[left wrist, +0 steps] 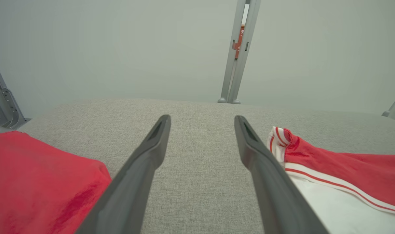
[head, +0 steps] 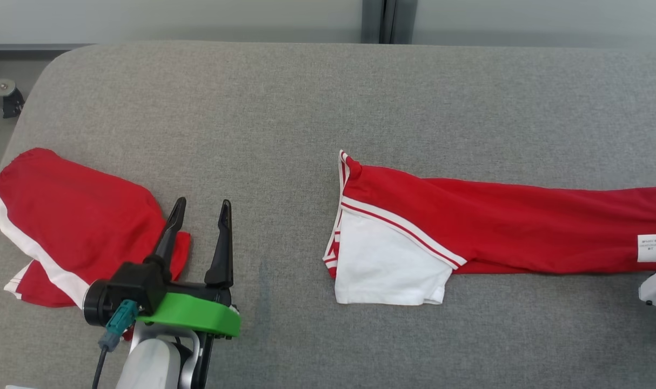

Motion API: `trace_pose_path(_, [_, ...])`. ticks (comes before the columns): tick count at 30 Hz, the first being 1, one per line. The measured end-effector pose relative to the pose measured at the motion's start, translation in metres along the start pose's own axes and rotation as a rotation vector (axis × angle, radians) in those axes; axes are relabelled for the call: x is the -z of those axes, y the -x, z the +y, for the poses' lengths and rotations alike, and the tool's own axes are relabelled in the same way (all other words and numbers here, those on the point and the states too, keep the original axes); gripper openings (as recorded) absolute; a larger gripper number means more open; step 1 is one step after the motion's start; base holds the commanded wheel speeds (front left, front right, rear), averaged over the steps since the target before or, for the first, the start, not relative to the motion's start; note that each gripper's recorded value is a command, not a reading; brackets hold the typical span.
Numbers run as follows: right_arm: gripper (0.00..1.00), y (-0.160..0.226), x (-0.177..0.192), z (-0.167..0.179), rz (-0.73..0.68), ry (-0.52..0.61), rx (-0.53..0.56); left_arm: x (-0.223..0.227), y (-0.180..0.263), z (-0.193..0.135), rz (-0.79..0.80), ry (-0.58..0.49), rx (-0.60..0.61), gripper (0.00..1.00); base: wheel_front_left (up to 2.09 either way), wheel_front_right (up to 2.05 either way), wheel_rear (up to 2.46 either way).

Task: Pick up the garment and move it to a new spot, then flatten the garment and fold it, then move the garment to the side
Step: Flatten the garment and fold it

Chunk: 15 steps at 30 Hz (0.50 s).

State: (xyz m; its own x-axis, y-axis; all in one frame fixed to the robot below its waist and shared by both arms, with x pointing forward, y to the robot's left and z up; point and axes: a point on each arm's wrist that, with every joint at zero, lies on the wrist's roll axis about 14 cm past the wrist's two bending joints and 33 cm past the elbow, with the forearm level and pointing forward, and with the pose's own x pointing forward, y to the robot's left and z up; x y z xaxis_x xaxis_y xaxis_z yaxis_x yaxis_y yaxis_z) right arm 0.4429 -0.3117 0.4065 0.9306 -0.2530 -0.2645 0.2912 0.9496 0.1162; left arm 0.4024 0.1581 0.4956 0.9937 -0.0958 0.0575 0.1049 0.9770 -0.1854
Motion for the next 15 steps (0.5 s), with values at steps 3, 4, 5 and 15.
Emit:
trace_pose_path(3, [0.0, 0.002, -0.014, 0.008, -0.04, 0.021, -0.027, -0.003, 0.003, -0.003, -0.006, 0.003, 0.005, 1.0, 0.0, 0.0, 0.0])
trace_pose_path(4, [0.0, 0.003, -0.019, 0.013, -0.057, 0.025, -0.041, -0.003, 0.004, -0.004, -0.007, 0.005, 0.007, 1.0, 0.0, 0.0, 0.0])
trace_pose_path(5, [0.0, 0.004, -0.023, 0.02, -0.071, 0.022, -0.057, -0.004, 0.005, -0.006, -0.009, 0.007, 0.012, 1.0, 0.0, 0.0, 0.0])
trace_pose_path(15, [0.0, 0.031, -0.061, 0.145, -0.179, -0.056, -0.362, -0.015, 0.017, -0.013, -0.04, 0.027, 0.017, 1.0, 0.0, 0.0, 0.0])
